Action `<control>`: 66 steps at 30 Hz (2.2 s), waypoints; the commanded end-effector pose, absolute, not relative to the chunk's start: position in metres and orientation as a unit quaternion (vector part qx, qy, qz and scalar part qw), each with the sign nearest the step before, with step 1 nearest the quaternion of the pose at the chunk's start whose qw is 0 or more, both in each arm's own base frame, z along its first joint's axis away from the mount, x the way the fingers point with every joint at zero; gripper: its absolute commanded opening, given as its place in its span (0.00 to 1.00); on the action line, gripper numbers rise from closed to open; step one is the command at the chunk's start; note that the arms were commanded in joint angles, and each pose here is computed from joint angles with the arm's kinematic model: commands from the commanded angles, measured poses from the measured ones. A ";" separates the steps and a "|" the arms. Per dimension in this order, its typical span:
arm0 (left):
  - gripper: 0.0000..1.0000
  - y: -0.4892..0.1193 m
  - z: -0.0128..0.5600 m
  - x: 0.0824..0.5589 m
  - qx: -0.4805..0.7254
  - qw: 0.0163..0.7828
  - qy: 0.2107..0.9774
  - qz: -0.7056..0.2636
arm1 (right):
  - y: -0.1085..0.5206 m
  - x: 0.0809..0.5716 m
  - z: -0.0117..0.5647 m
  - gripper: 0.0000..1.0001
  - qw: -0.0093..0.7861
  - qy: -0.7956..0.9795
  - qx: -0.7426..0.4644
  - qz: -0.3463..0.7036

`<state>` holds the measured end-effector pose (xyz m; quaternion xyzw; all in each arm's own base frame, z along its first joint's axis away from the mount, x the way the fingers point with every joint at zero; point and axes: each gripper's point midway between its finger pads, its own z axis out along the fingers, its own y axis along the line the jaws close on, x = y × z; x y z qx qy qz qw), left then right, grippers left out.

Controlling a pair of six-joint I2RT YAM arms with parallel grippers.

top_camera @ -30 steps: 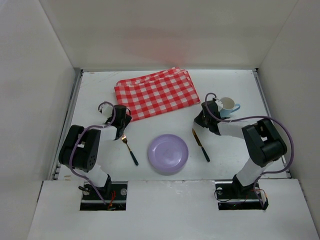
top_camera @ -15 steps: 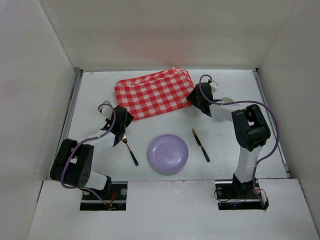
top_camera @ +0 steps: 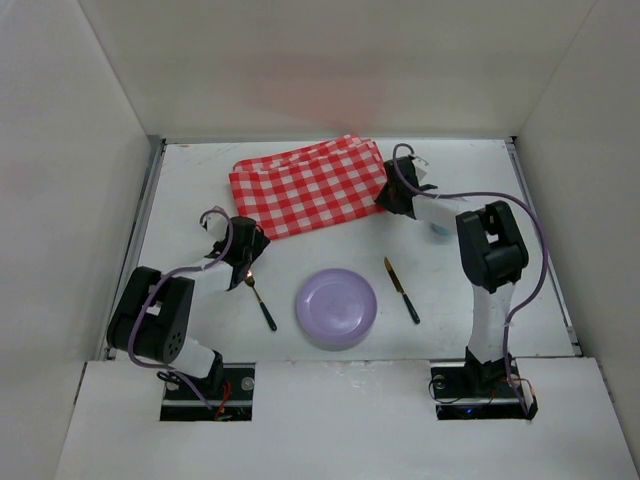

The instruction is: Set the dinner table for one person

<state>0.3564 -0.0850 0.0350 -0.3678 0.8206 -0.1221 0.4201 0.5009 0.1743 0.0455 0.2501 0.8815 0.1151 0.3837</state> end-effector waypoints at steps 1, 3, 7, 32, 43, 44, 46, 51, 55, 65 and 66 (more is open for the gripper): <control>0.51 -0.081 0.030 0.357 -0.376 0.409 0.824 -0.115 | 0.178 0.491 0.043 0.28 0.364 0.901 0.216 0.094; 0.52 -0.080 0.029 0.359 -0.377 0.407 0.825 -0.113 | 0.179 0.488 0.042 0.20 0.359 0.905 0.211 0.094; 0.52 -0.082 0.029 0.364 -0.380 0.406 0.824 -0.114 | 0.177 0.478 0.039 0.11 0.351 0.910 0.203 0.088; 0.07 -0.062 0.004 0.360 -0.422 0.386 0.811 -0.123 | 0.163 0.482 0.044 0.52 0.371 0.894 0.241 0.072; 0.06 -0.065 0.004 0.362 -0.416 0.380 0.815 -0.133 | 0.165 0.486 0.037 0.31 0.358 0.902 0.235 0.060; 0.06 -0.066 0.004 0.362 -0.415 0.380 0.816 -0.134 | 0.165 0.486 0.037 0.31 0.358 0.902 0.235 0.060; 0.06 -0.068 0.005 0.362 -0.412 0.380 0.817 -0.136 | 0.165 0.486 0.037 0.31 0.358 0.902 0.235 0.060; 0.06 -0.072 0.011 0.363 -0.404 0.386 0.817 -0.141 | 0.165 0.486 0.037 0.31 0.358 0.902 0.235 0.060; 0.06 -0.074 0.017 0.364 -0.399 0.395 0.815 -0.143 | 0.165 0.486 0.037 0.31 0.358 0.902 0.235 0.060; 0.05 -0.073 0.029 0.361 -0.397 0.408 0.809 -0.149 | 0.165 0.486 0.037 0.31 0.358 0.902 0.235 0.060; 0.05 -0.073 0.030 0.361 -0.397 0.408 0.808 -0.149 | 0.165 0.486 0.037 0.31 0.358 0.902 0.235 0.060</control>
